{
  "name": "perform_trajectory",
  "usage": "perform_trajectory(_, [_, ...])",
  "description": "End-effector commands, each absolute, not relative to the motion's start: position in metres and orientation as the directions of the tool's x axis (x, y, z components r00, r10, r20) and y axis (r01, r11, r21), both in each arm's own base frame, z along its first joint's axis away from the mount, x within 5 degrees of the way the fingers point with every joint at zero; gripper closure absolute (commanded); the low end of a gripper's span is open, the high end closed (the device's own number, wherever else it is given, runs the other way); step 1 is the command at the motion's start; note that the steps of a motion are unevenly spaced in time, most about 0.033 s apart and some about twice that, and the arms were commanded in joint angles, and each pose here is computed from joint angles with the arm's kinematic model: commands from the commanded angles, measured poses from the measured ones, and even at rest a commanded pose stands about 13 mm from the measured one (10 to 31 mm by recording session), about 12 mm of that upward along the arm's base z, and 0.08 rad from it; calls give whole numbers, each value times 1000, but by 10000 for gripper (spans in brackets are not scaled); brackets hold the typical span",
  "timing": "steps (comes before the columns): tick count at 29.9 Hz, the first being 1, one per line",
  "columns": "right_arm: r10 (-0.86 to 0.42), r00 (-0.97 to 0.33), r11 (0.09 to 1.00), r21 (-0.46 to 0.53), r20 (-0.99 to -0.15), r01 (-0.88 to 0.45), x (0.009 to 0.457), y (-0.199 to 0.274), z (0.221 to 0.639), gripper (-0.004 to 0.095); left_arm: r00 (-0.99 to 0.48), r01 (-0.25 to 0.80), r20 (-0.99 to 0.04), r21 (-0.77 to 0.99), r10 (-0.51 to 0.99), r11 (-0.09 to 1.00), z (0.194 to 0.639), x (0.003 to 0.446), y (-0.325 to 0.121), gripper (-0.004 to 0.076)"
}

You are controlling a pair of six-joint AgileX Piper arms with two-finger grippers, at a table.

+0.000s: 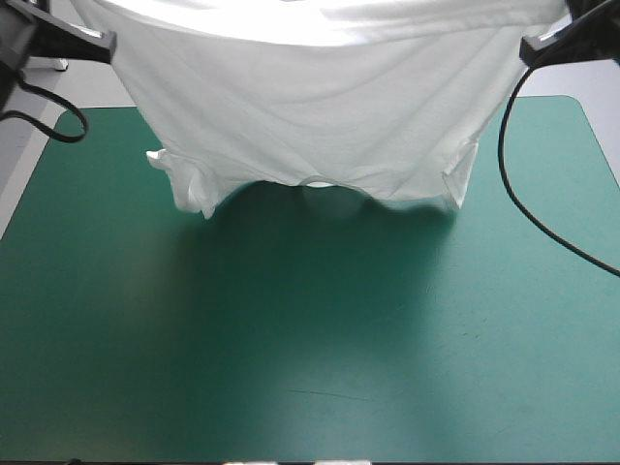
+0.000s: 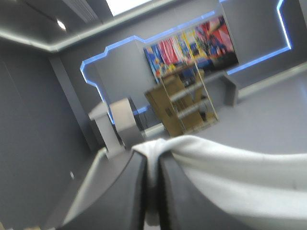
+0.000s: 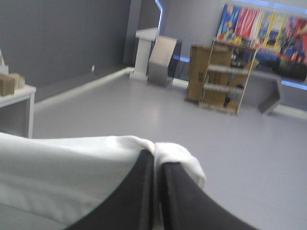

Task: Fold the cloth

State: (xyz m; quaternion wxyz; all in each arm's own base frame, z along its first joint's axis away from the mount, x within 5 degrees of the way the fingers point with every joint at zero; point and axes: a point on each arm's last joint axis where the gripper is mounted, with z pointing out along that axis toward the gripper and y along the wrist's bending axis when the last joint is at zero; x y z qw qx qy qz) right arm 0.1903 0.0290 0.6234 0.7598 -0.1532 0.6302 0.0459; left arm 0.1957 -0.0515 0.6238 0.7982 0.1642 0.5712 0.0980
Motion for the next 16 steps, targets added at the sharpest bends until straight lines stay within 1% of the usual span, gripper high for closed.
perform_trajectory(1, [-114, 444, 960, -213, -889, -181, 148, 25, 663, 912, 556, -82, -750, 381, 360, 921, 668, 155, -41, 705])
perform_trajectory(5, [-123, 554, 963, -234, -824, -133, 124, 23, 682, 912, 666, -142, -654, 360, 358, 922, 689, 133, -36, 705])
perform_trajectory(9, [-119, 627, 968, -230, -770, -100, 108, 21, 694, 912, 714, -170, -600, 351, 361, 921, 696, 127, -36, 705])
perform_trajectory(12, [-127, 658, 971, -229, -743, -71, 108, 19, 697, 912, 710, -192, -584, 376, 393, 907, 695, 134, -39, 705])
perform_trajectory(16, [-125, 638, 972, -222, -759, -74, 129, 19, 693, 912, 694, -186, -593, 400, 408, 897, 689, 158, -48, 705])
